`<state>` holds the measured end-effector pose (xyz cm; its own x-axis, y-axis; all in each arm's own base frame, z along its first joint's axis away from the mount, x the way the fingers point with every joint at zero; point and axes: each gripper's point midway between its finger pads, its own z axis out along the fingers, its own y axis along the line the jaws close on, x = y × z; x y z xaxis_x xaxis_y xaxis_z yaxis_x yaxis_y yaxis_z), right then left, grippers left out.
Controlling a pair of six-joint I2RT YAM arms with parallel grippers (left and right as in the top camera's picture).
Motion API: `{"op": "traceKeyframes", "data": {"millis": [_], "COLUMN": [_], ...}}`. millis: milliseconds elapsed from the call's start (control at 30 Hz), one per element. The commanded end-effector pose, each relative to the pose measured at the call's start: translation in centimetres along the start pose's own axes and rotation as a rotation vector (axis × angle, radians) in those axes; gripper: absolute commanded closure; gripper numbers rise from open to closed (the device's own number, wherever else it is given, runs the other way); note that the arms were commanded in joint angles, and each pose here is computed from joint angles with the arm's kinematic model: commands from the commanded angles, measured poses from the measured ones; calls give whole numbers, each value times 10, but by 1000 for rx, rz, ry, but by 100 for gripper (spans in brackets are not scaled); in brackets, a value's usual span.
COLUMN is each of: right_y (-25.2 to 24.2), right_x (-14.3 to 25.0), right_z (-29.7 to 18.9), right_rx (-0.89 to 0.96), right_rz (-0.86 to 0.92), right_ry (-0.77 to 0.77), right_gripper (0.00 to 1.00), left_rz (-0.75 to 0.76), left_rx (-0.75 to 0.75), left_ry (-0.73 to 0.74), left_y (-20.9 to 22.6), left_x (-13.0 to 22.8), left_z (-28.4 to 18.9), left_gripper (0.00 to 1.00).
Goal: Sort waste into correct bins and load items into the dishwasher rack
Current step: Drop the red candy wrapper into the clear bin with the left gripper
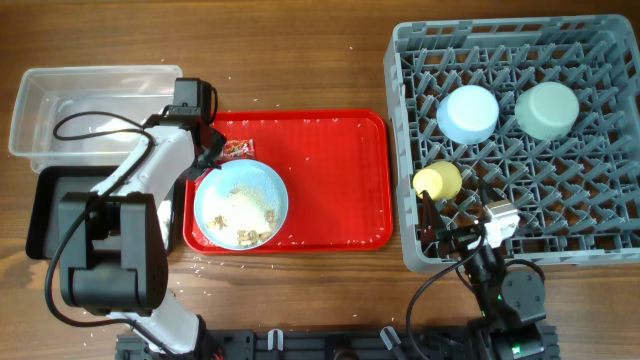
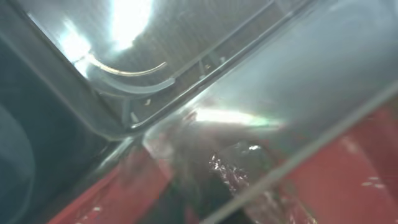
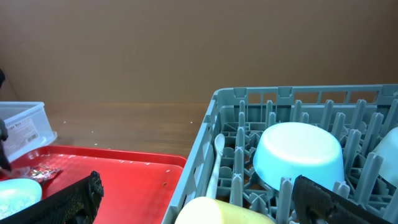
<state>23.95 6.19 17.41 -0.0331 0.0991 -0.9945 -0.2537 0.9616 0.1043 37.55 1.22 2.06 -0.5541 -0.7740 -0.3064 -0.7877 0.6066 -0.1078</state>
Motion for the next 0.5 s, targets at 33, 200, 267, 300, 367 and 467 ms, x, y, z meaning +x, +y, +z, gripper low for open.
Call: {"op": "traceKeyframes", "data": {"millis": [33, 200, 267, 300, 367, 467], "right_y": [2, 2, 2, 2, 2, 2], "right_x": [-2, -2, -2, -2, -2, -2], "right_z": [-1, -1, -1, -1, -1, -1], "right_rx": [-10, -10, -10, -10, -10, -10], "right_rz": [10, 10, 10, 10, 9, 10], "right_ry": [-12, -12, -12, -12, -12, -12], "right_gripper": [0, 0, 0, 0, 0, 0], "left_rz": [-10, 35, 33, 40, 12, -50], "left_rx": [71, 319, 359, 376, 365, 311], "left_ry": [8, 38, 7, -11, -83, -127], "left_y": [-15, -54, -50, -46, -22, 20], "left_x": [-2, -9, -15, -18, -32, -52], "left_z": [-9, -80, -113, -127, -156, -171], "left_gripper": [96, 96, 96, 96, 96, 96]}}
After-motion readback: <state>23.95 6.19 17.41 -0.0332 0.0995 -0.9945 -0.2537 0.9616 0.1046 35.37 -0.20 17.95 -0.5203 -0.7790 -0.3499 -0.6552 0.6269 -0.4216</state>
